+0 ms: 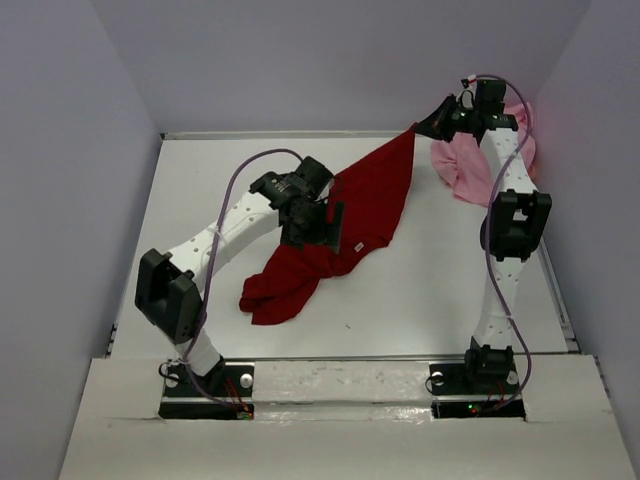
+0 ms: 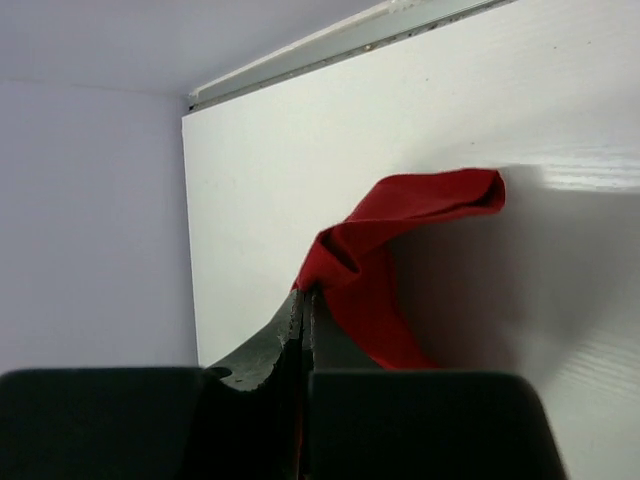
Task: Fold and stack the t-shirts
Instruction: Flatten out the tshirt
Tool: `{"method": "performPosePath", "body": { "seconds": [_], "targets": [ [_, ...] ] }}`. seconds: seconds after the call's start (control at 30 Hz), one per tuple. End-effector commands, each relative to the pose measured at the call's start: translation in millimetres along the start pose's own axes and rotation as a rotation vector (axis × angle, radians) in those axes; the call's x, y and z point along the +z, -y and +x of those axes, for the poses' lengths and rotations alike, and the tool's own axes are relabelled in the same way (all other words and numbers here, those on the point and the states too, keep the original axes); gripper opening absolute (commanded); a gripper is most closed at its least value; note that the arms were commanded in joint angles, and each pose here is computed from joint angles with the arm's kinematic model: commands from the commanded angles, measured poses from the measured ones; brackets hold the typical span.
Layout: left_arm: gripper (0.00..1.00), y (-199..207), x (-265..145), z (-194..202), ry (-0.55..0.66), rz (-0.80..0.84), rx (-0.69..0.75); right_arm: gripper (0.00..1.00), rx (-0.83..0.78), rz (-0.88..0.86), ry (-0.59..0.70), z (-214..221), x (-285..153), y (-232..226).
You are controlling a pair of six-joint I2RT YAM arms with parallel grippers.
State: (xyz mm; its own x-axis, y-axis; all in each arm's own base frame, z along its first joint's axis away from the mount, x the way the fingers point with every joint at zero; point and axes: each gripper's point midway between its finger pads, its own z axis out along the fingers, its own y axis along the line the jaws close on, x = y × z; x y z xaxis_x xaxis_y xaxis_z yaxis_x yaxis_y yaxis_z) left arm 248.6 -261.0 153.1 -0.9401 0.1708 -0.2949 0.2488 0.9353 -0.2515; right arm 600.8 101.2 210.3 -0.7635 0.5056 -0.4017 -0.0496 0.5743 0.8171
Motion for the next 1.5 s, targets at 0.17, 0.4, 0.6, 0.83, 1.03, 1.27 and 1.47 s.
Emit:
{"method": "performPosePath", "body": {
  "seconds": [0.17, 0.4, 0.6, 0.83, 1.03, 1.27, 1.47],
  "targets": [
    [0.99, -18.9, -83.8, -73.1, 0.350, -0.061, -0.052, 0.00, -0.116, -0.057, 0.015, -3.8, -30.3, -51.7],
    [0.99, -85.2, -59.3, -80.1, 0.326, 0.042, -0.316, 0.00, -0.115, -0.033, -0.004, 5.1, -30.5, -42.0],
    [0.99, -127.1, -27.2, -72.1, 0.264, 0.127, -0.493, 0.00, -0.117, -0.018, -0.019, 12.5, -30.8, -34.8],
    [0.99, -159.5, -12.3, -42.7, 0.200, 0.061, -0.595, 0.00, -0.120, -0.017, -0.023, 13.7, -30.6, -33.6],
    [0.99, -173.0, 11.1, -0.9, 0.132, 0.057, -0.709, 0.00, -0.121, -0.020, -0.029, 14.8, -28.9, -31.6],
    [0.99, -182.7, 22.9, 18.7, 0.104, 0.022, -0.791, 0.00, -0.119, -0.022, -0.041, 18.6, -27.5, -28.0],
    [0.99, -192.9, 31.6, 30.3, 0.064, -0.029, -0.843, 0.00, -0.123, -0.021, -0.044, 20.2, -27.7, -26.9]
  ]
}}
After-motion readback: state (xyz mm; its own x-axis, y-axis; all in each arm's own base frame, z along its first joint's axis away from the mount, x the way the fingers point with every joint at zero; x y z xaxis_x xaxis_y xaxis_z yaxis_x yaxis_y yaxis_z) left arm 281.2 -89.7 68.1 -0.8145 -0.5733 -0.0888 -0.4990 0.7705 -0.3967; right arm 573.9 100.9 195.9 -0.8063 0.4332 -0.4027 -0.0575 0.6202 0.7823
